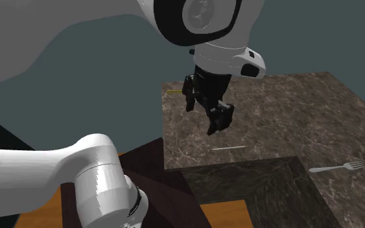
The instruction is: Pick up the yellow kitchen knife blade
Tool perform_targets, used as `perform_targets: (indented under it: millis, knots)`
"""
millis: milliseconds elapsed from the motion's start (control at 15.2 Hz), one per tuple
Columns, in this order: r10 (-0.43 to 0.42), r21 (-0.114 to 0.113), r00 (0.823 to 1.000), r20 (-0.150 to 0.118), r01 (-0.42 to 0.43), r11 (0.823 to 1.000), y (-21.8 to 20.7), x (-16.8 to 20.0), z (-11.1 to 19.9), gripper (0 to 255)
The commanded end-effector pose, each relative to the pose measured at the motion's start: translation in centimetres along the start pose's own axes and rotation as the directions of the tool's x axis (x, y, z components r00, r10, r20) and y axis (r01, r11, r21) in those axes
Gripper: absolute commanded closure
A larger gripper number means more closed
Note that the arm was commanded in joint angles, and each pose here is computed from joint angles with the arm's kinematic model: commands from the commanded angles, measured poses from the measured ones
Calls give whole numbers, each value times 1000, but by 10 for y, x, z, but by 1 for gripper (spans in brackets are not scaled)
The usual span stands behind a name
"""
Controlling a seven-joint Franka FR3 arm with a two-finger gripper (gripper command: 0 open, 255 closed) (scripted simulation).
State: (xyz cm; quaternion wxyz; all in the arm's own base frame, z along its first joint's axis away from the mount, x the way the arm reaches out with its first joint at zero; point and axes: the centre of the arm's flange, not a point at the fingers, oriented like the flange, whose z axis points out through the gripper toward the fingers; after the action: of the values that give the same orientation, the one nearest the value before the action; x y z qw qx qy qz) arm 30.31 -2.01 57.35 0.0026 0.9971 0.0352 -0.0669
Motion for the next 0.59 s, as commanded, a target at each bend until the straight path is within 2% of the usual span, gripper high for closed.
perform_targets:
  millis: [0, 528]
  knots:
    - [0, 0, 1000, 0, 0, 1000, 0, 0, 0, 0]
    - [87, 8, 996, -20, -87, 996, -83, 38, 50, 0]
